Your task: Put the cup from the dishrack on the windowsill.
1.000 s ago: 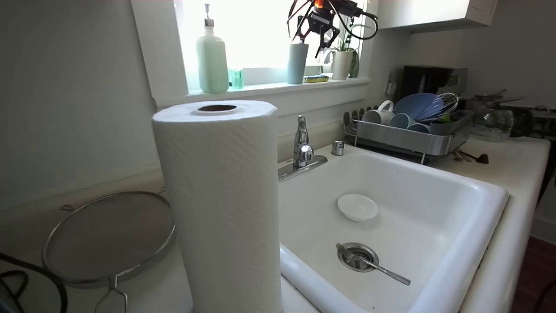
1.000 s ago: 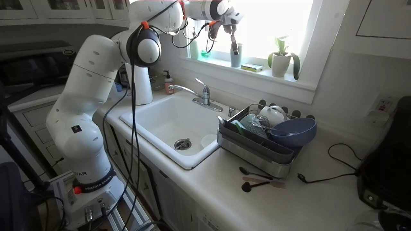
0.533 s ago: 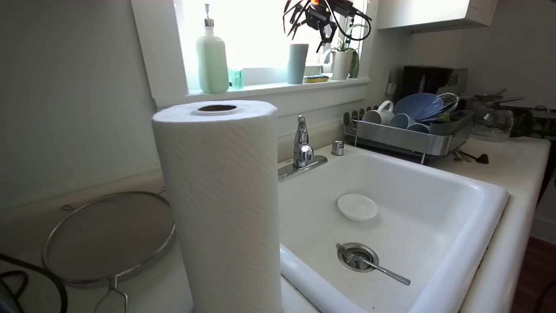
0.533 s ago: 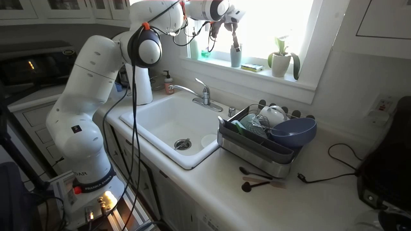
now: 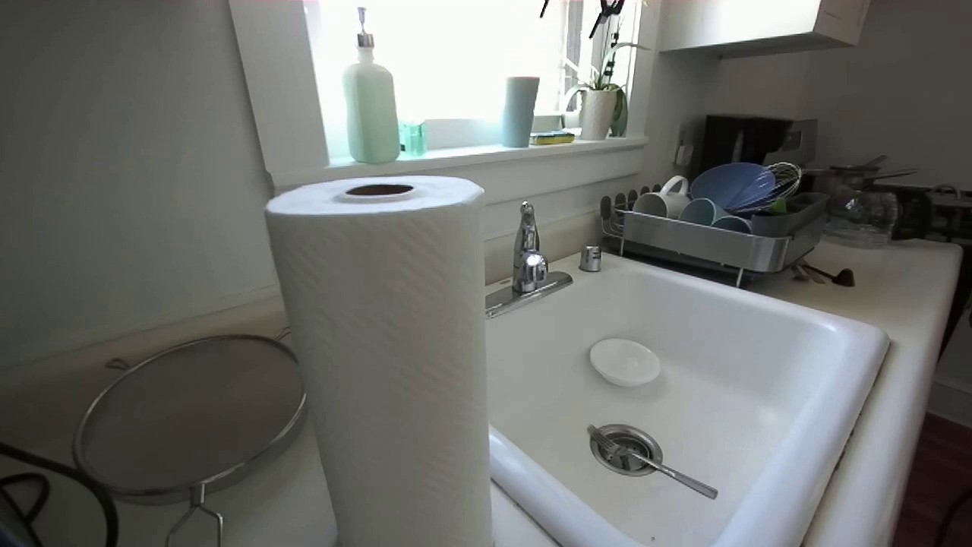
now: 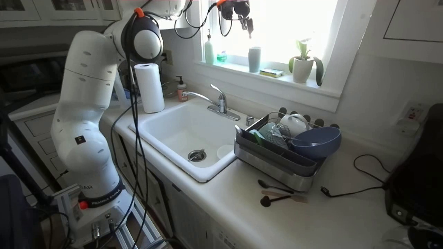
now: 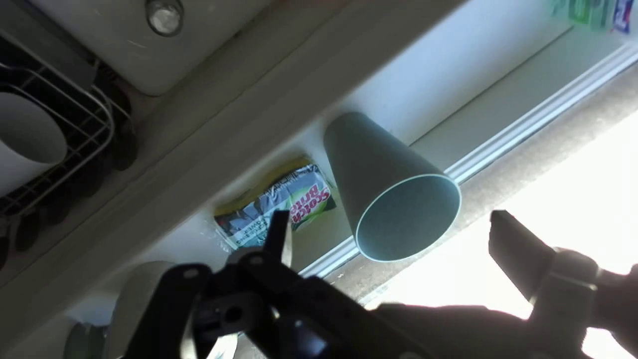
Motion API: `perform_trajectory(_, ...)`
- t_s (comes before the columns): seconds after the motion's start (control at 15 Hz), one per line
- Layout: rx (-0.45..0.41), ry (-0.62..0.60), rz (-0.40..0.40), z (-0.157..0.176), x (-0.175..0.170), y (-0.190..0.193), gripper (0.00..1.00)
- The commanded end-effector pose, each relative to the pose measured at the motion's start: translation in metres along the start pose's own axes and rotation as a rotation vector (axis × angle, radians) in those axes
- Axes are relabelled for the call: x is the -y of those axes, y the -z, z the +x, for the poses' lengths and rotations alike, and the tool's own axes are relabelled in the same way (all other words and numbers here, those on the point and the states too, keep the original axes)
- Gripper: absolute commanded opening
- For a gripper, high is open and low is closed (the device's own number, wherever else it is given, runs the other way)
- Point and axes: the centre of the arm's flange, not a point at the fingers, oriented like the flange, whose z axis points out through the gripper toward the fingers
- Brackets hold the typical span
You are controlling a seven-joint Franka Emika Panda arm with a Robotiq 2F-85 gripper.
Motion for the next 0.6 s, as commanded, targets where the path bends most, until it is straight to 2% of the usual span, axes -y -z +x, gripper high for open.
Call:
perform_trajectory(0.0,0.139,0.142,-0.014,-0.052,-0.021,0.045,1.00)
perform_trajectory(0.27,0.286,0.293,-0.044,-0.081,-0.026,0.057,1.00)
perform_trajectory(0.33,0.213,0.228,-0.055,-0.056,-0.007,0.060,1.00)
perform_trajectory(0.53,0.257,0.274,-0.056,-0.066,-0.010,0.058,1.00)
